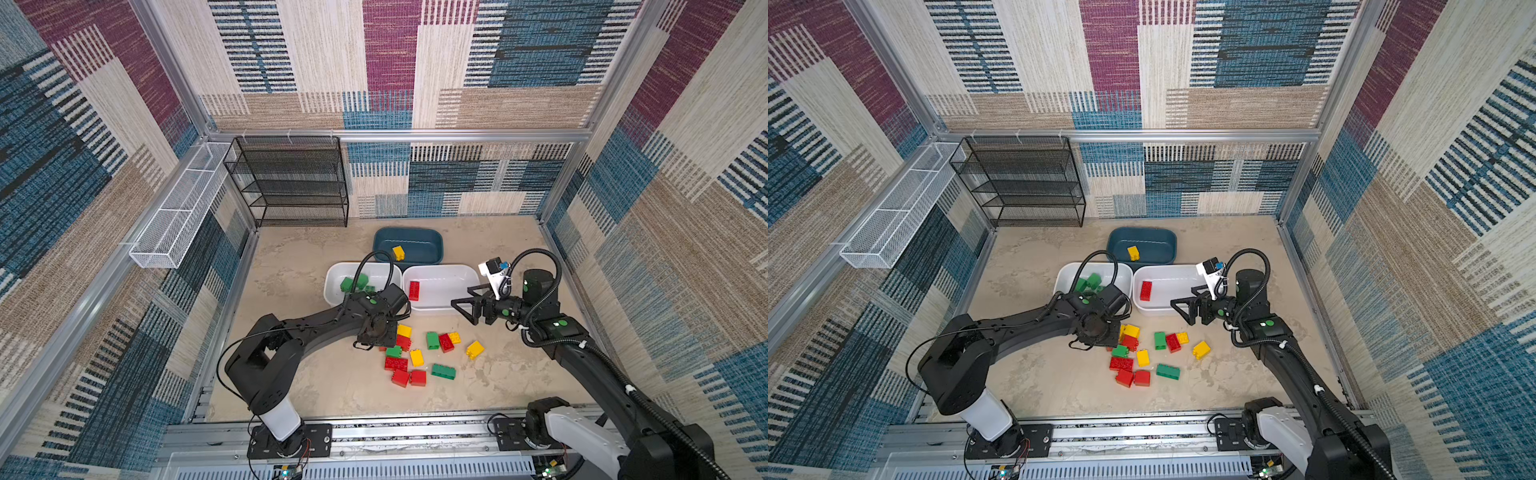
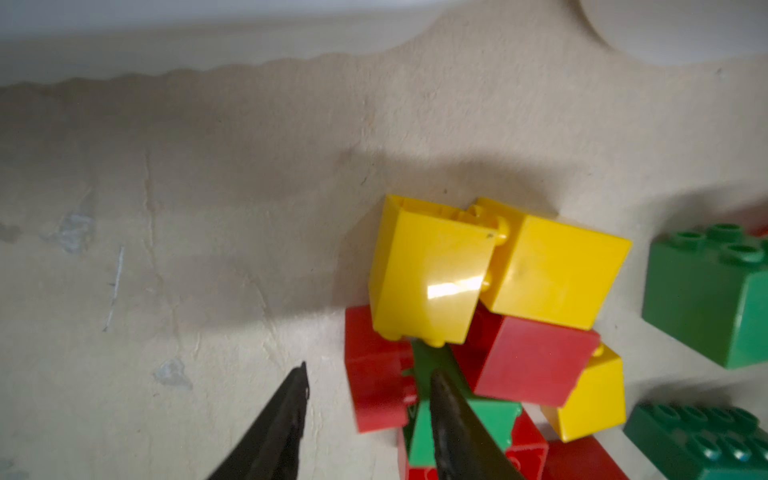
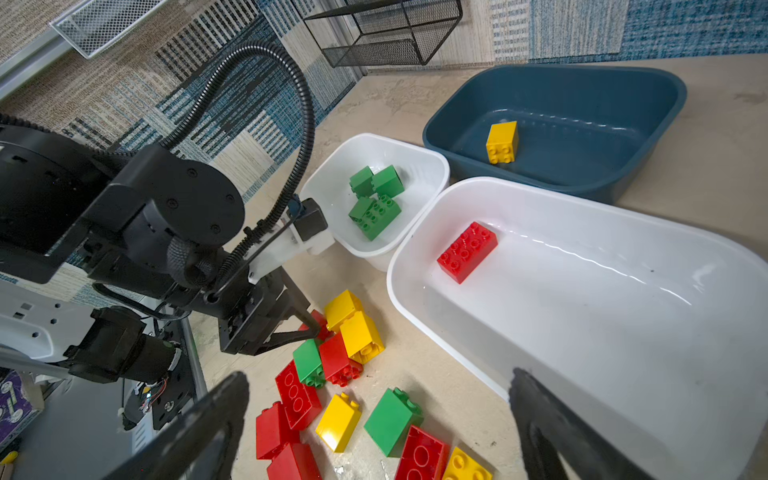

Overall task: Sort the legos into containers by color
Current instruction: 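Return the left gripper to the pile and grasp another red brick, then drop the red brick into the white bin beside the first red one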

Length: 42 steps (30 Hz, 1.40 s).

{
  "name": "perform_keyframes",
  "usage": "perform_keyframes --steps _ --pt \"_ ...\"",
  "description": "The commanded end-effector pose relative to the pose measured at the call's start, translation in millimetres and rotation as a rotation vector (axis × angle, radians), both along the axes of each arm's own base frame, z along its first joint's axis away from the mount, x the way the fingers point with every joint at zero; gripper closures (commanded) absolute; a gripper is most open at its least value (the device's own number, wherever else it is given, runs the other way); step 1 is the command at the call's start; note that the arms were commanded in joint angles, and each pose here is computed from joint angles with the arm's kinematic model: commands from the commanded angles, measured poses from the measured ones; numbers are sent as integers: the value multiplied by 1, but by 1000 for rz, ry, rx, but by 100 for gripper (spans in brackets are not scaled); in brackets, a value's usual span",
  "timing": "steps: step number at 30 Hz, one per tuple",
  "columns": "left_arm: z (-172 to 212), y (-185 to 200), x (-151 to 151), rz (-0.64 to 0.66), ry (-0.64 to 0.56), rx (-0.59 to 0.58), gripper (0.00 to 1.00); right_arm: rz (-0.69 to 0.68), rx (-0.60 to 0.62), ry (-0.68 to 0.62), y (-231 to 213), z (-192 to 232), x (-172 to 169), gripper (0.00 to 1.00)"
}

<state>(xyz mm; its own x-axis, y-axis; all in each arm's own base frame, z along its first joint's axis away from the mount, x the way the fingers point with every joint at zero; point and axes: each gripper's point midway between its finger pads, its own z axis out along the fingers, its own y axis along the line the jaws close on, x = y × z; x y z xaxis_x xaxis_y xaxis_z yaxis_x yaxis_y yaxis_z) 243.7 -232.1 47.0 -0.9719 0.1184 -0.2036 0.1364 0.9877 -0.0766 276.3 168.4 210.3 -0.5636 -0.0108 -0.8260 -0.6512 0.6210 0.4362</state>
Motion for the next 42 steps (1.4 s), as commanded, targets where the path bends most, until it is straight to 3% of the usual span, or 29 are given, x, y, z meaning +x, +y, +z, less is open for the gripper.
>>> perform_keyframes --steps 1,10,16,24,29,34,42 --pt "-8 -1 -1 23 15 -7 53 -4 -4 -11 -1 1 1 1" --pt "-18 5 -11 23 45 6 64 -4 -4 -11 -1 1 0 1" --pt "-18 5 -12 2 56 8 82 -6 -4 -10 -1 1 -1 1" --pt "52 -10 0 -59 -27 -78 82 -35 -25 -31 -6 4 3 1" --pt "96 -40 30 -130 -125 -145 80 -69 -39 -45 -10 7 9 1" --pt "115 -84 74 -186 -194 -206 80 -91 -44 -54 -13 10 12 1" --pt "85 -139 140 -213 -231 -197 79 -124 -65 -65 -20 11 15 1"
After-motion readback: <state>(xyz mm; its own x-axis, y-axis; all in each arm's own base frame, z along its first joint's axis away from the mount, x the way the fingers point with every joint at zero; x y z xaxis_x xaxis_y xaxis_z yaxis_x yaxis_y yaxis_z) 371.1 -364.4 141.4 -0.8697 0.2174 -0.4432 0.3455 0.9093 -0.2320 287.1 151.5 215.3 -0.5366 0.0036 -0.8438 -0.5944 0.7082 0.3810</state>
